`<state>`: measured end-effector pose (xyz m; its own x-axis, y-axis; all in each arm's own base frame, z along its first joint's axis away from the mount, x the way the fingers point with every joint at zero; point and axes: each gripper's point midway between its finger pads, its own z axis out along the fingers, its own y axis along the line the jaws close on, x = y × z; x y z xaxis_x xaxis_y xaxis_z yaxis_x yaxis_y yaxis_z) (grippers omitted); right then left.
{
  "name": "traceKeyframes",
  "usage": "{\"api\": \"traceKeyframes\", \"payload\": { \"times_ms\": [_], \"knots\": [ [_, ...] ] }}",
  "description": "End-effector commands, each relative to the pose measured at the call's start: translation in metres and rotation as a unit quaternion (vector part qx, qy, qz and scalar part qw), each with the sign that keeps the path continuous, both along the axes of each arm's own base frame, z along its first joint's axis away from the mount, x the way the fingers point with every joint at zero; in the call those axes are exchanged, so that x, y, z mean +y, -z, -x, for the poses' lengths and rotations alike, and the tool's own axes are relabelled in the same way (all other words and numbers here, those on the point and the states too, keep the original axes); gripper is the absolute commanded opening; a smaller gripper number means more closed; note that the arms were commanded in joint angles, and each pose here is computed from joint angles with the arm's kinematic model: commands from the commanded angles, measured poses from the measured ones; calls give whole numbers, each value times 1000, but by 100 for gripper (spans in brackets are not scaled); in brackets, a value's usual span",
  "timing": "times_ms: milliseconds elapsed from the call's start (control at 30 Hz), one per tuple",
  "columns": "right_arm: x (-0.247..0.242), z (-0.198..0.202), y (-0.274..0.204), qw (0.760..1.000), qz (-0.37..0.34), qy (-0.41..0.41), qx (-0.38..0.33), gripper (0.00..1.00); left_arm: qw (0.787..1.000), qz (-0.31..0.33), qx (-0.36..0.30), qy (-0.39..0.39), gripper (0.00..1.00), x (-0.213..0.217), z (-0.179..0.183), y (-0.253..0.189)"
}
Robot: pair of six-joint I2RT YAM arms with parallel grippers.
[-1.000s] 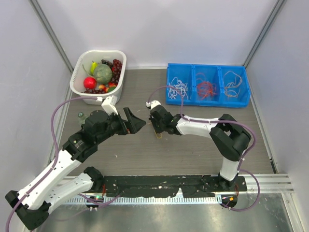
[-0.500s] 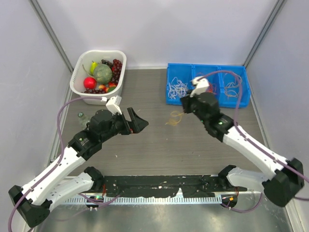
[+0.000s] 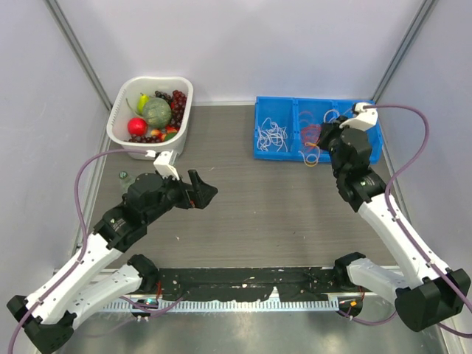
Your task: Untangle the cables
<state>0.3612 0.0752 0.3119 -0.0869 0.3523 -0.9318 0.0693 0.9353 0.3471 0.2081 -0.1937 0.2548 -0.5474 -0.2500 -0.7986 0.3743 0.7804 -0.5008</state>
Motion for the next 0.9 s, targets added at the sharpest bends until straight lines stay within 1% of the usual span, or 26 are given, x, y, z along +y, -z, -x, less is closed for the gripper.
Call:
{"api": "traceKeyframes", "payload": {
  "times_ms": [0,100,267,400,467,667,833,867],
  "knots": [
    [-45,-9,-60,989,-40,125,-71,1,999,-30,-20,-6,98,11,1,6],
    [-67,-13,-68,979,-54,179,-80,1,999,-35,-23,-7,99,14,2,11],
    [-91,-22,-95,963,-70,232,-120,1,998,-49,-27,-2,99,15,2,16],
    [-108,-35,-109,953,-58,264,-137,1,998,-52,-26,6,99,13,2,18],
    [-122,-42,-111,946,-41,291,-137,1,998,-49,-22,14,100,10,3,20],
    [-153,-62,-106,935,-32,328,-133,1,999,-37,-12,26,100,3,6,24],
    [-176,-84,-86,931,-30,344,-116,1,999,-38,-14,27,100,4,7,22],
    [-187,-90,-74,929,-28,352,-106,1,999,-38,-16,27,100,4,7,21]
  ]
}}
